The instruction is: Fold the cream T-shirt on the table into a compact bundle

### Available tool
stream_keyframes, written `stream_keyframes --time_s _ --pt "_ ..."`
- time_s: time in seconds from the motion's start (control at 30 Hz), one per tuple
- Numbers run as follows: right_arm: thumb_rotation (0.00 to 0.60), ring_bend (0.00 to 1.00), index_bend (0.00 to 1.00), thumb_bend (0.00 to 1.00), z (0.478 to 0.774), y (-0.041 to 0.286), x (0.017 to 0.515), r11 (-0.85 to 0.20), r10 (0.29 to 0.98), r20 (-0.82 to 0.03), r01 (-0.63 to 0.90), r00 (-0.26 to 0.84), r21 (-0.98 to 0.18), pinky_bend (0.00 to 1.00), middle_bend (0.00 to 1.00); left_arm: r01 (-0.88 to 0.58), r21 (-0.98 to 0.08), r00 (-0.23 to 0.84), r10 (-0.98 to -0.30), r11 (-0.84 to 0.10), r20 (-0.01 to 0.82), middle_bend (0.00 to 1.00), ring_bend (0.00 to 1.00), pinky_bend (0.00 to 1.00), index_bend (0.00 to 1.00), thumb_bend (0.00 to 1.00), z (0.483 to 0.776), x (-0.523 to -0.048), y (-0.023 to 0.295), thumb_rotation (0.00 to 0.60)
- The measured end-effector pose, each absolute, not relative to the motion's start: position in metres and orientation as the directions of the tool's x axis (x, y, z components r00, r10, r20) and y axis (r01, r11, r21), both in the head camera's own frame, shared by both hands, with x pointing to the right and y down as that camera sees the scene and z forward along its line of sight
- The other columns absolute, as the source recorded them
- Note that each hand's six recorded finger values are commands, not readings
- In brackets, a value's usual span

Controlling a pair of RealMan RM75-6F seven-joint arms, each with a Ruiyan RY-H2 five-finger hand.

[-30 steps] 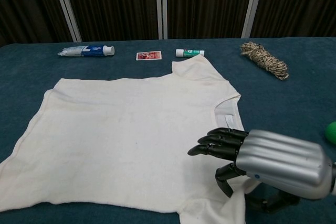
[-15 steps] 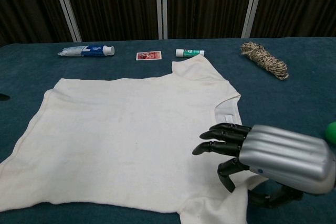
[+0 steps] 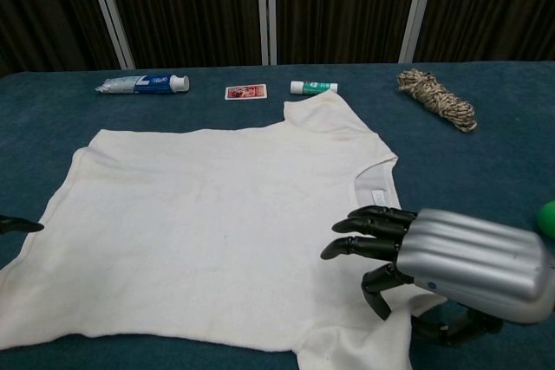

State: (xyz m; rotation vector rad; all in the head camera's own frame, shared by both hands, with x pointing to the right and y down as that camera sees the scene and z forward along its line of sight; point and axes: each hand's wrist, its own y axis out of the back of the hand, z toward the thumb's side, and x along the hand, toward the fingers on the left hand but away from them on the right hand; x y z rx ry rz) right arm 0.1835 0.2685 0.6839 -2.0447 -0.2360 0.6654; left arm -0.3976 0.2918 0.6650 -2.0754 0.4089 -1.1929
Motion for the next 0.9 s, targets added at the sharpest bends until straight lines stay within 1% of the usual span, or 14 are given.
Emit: stream_keyframes --time_s 0.23,0.63,0.8,0.9 --pt "0.600 0.00 0.71 0.43 0.684 0.269 0.185 -0.540 0.416 -0.364 -0.097 0.833 -0.836 0.00 0.13 0.088 -0.692 0.524 -0.557 -0.717 0.644 0.00 0.00 0.00 0.47 0.26 0.677 -0.395 0.297 0.600" --pt "0.600 0.00 0.72 0.43 0.684 0.269 0.186 -0.538 0.417 -0.361 -0.094 0.834 -0.838 0.00 0.13 0.102 -0.683 0.510 -0.552 -0.723 0.660 0.00 0.00 0.00 0.48 0.26 0.690 -0.398 0.298 0.600" --pt "0.600 0.00 0.72 0.43 0.683 0.268 0.186 -0.537 0.419 -0.359 -0.090 0.834 -0.838 0.00 0.14 0.080 -0.693 0.514 -0.566 -0.717 0.645 0.00 0.00 0.00 0.50 0.26 0.693 -0.396 0.295 0.600" --pt "0.600 0.00 0.72 0.43 0.683 0.268 0.186 -0.538 0.419 -0.358 -0.090 0.834 -0.838 0.00 0.14 0.080 -0.696 0.520 -0.566 -0.714 0.640 0.00 0.00 0.00 0.52 0.30 0.694 -0.394 0.295 0.600"
